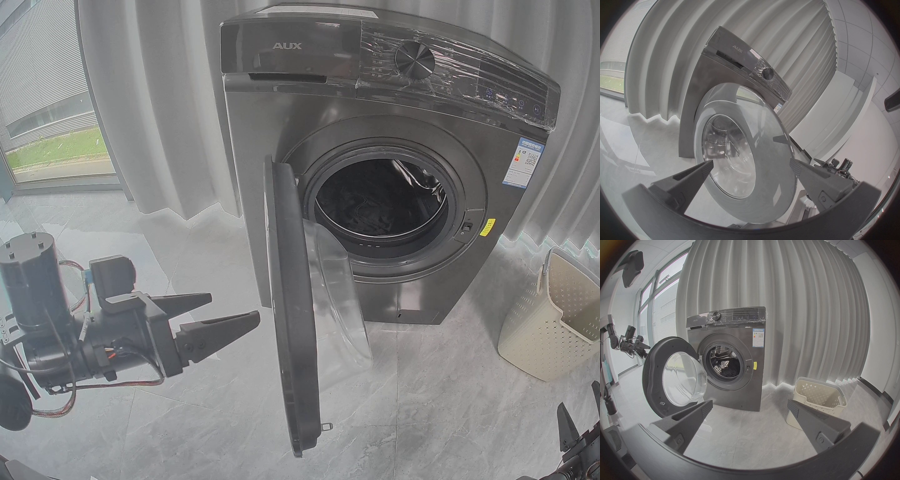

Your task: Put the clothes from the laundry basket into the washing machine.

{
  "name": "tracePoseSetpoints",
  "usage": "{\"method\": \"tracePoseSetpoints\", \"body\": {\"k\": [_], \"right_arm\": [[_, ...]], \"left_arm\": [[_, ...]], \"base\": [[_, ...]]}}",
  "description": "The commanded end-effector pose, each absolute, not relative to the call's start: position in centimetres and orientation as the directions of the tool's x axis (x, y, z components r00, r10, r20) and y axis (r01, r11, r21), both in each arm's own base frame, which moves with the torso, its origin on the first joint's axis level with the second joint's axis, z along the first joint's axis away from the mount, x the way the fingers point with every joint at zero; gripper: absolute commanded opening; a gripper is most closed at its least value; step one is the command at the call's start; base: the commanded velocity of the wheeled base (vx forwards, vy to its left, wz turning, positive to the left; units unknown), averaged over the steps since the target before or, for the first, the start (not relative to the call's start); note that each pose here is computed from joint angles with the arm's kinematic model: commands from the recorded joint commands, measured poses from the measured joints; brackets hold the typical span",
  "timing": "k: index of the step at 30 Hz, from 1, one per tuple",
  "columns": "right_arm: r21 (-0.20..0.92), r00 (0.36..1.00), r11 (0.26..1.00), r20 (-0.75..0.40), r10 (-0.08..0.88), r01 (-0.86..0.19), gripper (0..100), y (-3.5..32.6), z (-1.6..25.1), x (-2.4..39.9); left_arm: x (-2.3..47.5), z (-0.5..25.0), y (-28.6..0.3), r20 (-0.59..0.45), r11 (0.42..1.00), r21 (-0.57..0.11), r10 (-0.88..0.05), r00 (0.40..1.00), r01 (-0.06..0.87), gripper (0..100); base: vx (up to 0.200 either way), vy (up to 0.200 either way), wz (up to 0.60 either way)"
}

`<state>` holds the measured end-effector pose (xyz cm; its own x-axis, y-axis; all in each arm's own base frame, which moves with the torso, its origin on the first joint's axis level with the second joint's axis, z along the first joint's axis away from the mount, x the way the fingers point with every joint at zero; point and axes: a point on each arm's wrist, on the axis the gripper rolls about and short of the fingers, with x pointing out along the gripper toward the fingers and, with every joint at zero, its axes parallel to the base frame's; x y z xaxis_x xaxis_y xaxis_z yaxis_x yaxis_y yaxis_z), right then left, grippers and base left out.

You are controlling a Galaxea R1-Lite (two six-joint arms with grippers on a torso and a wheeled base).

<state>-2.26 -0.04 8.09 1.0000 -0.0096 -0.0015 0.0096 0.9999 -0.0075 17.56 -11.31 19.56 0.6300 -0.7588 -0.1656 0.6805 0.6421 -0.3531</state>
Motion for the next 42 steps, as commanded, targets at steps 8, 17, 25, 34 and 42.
{"method": "tracePoseSetpoints", "body": {"k": [8,17,25,34,42], "right_arm": [[-0.008,1.000,1.000,-0.020,-0.008,0.008,100,0.0,7.6,-2.1],[-0.008,1.000,1.000,-0.020,-0.008,0.008,100,0.0,7.6,-2.1],[-0.008,1.000,1.000,-0.020,-0.008,0.008,100,0.0,7.6,-2.1],[-0.008,1.000,1.000,-0.020,-0.008,0.008,100,0.0,7.6,-2.1],[-0.008,1.000,1.000,-0.020,-0.008,0.008,100,0.0,7.6,-2.1]], "left_arm": [[21.3,17.3,-14.7,-0.126,0.611,-0.350,-0.782,0.611,0.710,100],[21.3,17.1,-14.7,-0.127,0.628,-0.349,-0.767,0.628,0.696,100],[22.0,16.4,-17.1,-0.141,0.594,-0.377,-0.795,0.590,0.711,100],[22.8,16.1,-19.7,-0.107,0.579,-0.420,-0.797,0.595,0.699,100],[22.4,15.2,-19.6,-0.142,0.598,-0.420,-0.786,0.601,0.683,100]], "base": [[0.000,0.000,0.00],[0.000,0.000,0.00],[0.000,0.000,0.00],[0.000,0.000,0.00],[0.000,0.000,0.00]]}}
